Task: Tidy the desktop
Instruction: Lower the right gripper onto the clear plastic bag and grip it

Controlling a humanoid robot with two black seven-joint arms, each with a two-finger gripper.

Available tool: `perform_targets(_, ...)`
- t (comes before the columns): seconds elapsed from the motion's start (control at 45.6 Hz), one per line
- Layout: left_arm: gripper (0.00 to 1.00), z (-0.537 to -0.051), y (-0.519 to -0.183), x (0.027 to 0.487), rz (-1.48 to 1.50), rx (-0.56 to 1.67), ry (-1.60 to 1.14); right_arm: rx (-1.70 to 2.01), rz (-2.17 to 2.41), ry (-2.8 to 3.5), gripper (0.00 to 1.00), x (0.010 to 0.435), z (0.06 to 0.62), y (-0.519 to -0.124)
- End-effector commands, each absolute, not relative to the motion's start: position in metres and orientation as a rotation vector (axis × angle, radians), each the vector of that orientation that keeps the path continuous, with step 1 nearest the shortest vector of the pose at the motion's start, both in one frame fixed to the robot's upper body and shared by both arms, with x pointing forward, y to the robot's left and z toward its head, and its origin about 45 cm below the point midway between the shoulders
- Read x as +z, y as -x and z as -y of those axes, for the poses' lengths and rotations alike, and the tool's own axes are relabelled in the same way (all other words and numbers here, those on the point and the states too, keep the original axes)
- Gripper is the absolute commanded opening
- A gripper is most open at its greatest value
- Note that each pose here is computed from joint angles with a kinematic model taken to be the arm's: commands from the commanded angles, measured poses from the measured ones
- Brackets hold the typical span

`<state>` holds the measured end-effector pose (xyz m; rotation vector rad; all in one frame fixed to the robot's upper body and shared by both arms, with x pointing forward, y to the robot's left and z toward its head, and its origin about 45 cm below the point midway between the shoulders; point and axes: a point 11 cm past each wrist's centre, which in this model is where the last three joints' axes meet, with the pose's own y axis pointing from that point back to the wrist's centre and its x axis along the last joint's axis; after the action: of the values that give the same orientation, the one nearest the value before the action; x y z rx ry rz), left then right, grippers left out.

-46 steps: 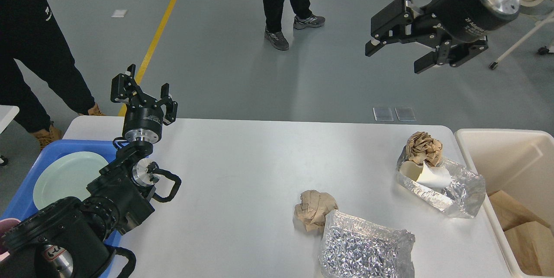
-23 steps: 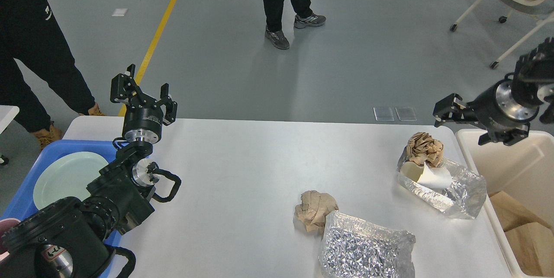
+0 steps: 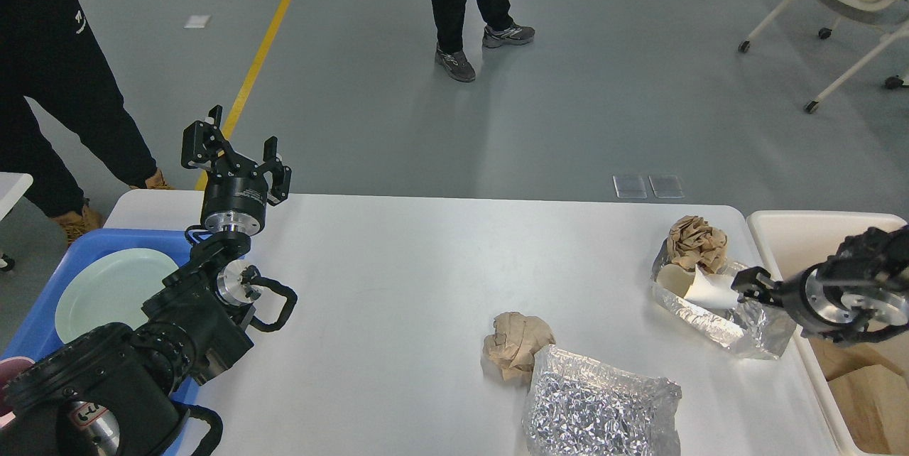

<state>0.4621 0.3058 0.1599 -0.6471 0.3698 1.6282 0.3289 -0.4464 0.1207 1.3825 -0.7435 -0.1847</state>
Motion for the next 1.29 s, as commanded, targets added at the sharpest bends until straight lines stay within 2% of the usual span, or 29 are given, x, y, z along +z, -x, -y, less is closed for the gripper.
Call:
perform_targets(0.0, 0.96, -0.306, -0.462, 0.160, -0.369, 1.630, 0.645, -0.181, 0.766, -1.346, 1.00, 0.105, 0.460, -0.322)
perform_targets(0.35, 0.96, -0.306, -0.462, 0.160, -0.369, 1.628, 0.647, -0.160, 0.857, -1.314, 1.00, 0.078, 0.477, -0.323)
perform_targets(0.635, 0.96, -0.306, -0.462, 0.160, -0.370, 1.629, 0.646, -0.109, 0.888, -1.297, 0.95, 0.057, 0.471, -0.321)
perform_targets(0.832, 0.96, -0.306, -0.462, 0.160, -0.369, 1.628, 0.647, -0.098, 0.859, -1.292, 0.69, 0.047, 0.468, -0.315)
perform_targets(0.92, 0.96, -0.306, -0.462, 0.160, -0.370, 1.628, 0.647, -0.097, 0.849, -1.288, 0.43, 0.046, 0.468, -0.314)
perform_targets(1.03, 0.96, -0.306, -0.462, 0.160, -0.370, 1.628, 0.647, -0.092, 0.842, -1.298, 0.16, 0.045, 0.463, -0.316)
perform_targets(1.117, 0.96, -0.306, -0.462, 0.160, -0.370, 1.629, 0.646, -0.091, 0.846, -1.298, 0.00, 0.046, 0.463, -0.317)
perform_targets(1.271, 0.96, -0.306, -0.462, 0.160, -0.370, 1.629, 0.646, -0.086, 0.862, -1.326, 0.00, 0.050, 0.456, -0.325)
